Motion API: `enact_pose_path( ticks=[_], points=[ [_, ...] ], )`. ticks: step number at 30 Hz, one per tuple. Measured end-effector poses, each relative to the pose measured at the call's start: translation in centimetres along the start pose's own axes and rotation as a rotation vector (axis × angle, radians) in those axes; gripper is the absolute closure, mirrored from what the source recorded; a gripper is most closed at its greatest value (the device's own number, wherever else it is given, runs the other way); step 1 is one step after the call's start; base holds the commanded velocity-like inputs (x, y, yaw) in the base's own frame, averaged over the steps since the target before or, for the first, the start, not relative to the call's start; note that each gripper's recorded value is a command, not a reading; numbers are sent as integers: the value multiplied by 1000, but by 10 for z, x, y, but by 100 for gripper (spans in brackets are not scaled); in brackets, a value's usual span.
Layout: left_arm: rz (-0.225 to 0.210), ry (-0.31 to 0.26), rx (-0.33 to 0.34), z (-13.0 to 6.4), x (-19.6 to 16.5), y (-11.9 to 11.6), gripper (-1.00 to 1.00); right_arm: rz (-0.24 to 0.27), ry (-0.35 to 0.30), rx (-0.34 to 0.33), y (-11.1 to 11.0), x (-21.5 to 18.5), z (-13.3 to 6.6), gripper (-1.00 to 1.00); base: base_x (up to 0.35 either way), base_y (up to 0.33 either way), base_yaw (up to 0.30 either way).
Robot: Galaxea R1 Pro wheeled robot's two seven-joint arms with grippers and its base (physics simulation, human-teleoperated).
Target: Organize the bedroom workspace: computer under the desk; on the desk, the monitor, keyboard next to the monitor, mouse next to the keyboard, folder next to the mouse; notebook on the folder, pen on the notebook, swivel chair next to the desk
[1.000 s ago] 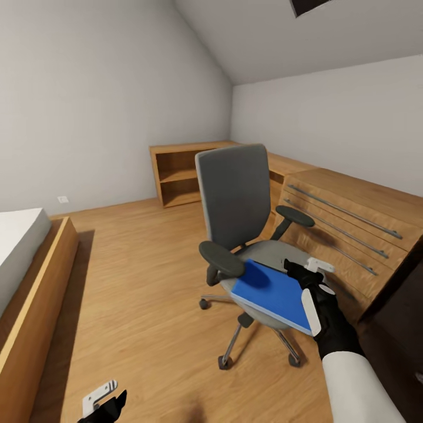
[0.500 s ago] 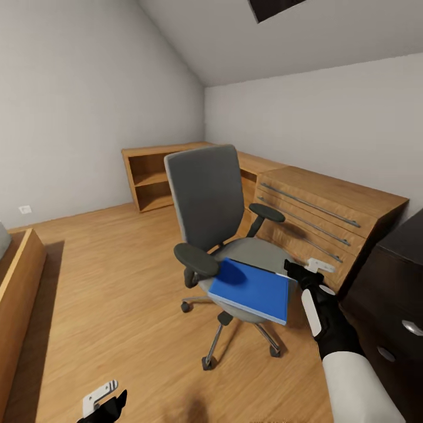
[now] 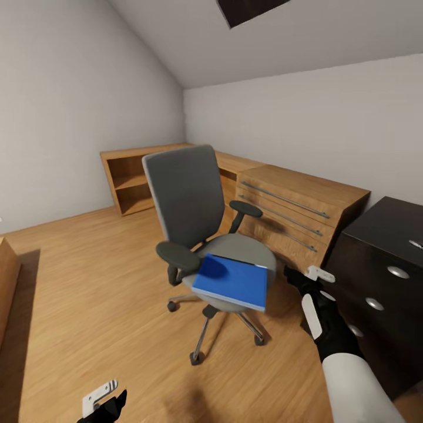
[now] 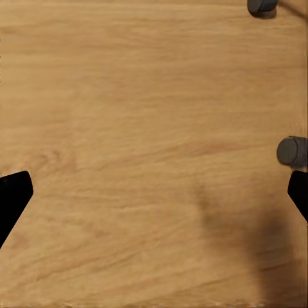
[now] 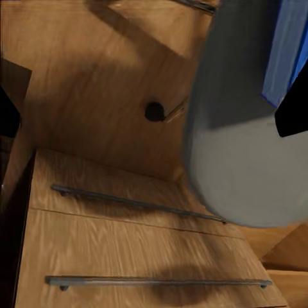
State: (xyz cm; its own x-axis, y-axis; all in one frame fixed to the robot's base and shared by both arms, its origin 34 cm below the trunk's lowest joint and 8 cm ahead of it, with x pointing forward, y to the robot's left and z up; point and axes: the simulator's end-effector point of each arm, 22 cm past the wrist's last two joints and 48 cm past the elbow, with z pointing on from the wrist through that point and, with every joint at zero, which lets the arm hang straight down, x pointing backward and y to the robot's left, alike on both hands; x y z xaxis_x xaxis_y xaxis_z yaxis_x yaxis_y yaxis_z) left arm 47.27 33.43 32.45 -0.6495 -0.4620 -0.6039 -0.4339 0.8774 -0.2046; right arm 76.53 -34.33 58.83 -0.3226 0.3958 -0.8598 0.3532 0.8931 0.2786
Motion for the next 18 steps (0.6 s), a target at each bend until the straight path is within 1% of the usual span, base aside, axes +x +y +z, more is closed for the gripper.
enact_pose_path(
  ticks=[4, 5, 6, 9, 14, 15, 16, 18],
  points=[
    [0, 0, 0, 0, 0, 0, -100, 0, 12, 9, -5, 15, 3, -100, -177, 0, -10],
    [0, 0, 0, 0, 0, 0, -100, 0, 15, 12, -6, 19, 4, -100, -56, 0, -3],
    [0, 0, 0, 0, 0, 0, -100, -2, 17, 22, -12, 31, 6, -100, -45, 0, -2],
    [0, -1, 0, 0, 0, 0, -100, -6, 12, 30, -21, 46, 9, -100, -22, 0, -1],
    [-1, -1, 0, 0, 0, 0, -100, -16, 44, -26, -22, 75, 11, -100, -5, 0, 0],
    [0, -1, 0, 0, -1, 1, -100, -20, 59, -35, -25, 81, 12, -100, -1, 0, 0],
    [0, -1, -1, 0, -1, 1, -100, -25, 89, -47, -30, 95, 11, -100, 0, 0, 0],
    [0, -1, 0, 0, -1, 0, -100, -25, 125, -69, -34, 111, 10, -100, 0, 0, 0]
  ],
)
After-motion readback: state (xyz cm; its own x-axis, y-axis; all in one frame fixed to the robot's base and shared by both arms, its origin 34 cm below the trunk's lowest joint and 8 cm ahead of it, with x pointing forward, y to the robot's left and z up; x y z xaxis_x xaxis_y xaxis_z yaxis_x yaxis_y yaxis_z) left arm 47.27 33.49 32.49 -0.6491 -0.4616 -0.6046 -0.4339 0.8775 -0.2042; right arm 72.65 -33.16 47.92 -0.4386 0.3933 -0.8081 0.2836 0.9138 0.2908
